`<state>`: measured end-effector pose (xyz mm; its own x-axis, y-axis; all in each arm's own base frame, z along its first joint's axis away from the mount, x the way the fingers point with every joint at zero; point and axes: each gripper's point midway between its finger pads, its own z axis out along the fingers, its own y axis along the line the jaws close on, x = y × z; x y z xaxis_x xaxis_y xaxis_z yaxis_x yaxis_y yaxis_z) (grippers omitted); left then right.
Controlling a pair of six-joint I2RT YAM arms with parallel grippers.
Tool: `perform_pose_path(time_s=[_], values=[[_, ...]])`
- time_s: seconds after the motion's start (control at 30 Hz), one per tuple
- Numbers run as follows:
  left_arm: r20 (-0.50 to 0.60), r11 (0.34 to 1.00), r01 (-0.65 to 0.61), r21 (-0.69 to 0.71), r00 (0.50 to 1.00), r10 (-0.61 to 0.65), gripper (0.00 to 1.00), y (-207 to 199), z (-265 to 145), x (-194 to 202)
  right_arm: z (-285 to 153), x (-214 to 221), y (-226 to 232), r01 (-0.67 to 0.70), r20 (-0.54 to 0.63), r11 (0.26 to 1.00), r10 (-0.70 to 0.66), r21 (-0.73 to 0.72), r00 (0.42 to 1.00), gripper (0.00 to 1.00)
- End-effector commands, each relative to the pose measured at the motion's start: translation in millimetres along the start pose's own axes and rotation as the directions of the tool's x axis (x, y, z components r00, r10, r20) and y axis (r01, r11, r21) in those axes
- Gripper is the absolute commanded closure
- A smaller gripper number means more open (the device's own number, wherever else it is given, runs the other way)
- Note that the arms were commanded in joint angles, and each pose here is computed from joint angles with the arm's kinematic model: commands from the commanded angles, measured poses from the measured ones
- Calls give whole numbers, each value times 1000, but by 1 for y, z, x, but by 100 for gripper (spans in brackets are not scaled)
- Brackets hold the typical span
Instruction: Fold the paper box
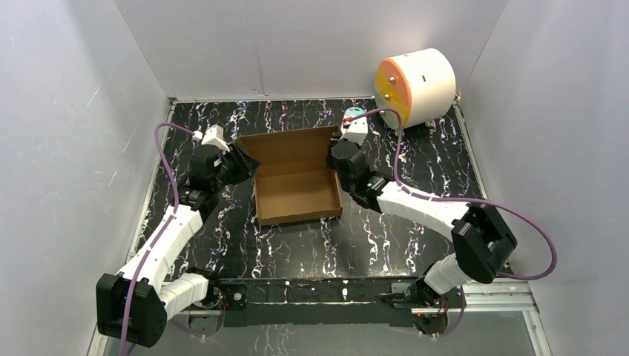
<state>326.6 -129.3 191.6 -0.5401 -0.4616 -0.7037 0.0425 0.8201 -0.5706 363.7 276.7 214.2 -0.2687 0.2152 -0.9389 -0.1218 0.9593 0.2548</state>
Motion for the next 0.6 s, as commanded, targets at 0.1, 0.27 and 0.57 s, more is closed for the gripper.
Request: perform_pose_path(time_s=[0.1,0.27,0.57], values=[[35,1000,-7,11,999,6,66,-13,-11,-15,-9,-5,-12,70,35,997,-69,-39,997,60],[33,1000,-10,10,999,10,66,-14,-11,-16,-11,-7,-13,73,42,996,-70,-56,997,70],[16,999,4,45,1000,-4,66,-21,-10,-14,-11,-27,9,-90,20,990,92,-107,996,84]])
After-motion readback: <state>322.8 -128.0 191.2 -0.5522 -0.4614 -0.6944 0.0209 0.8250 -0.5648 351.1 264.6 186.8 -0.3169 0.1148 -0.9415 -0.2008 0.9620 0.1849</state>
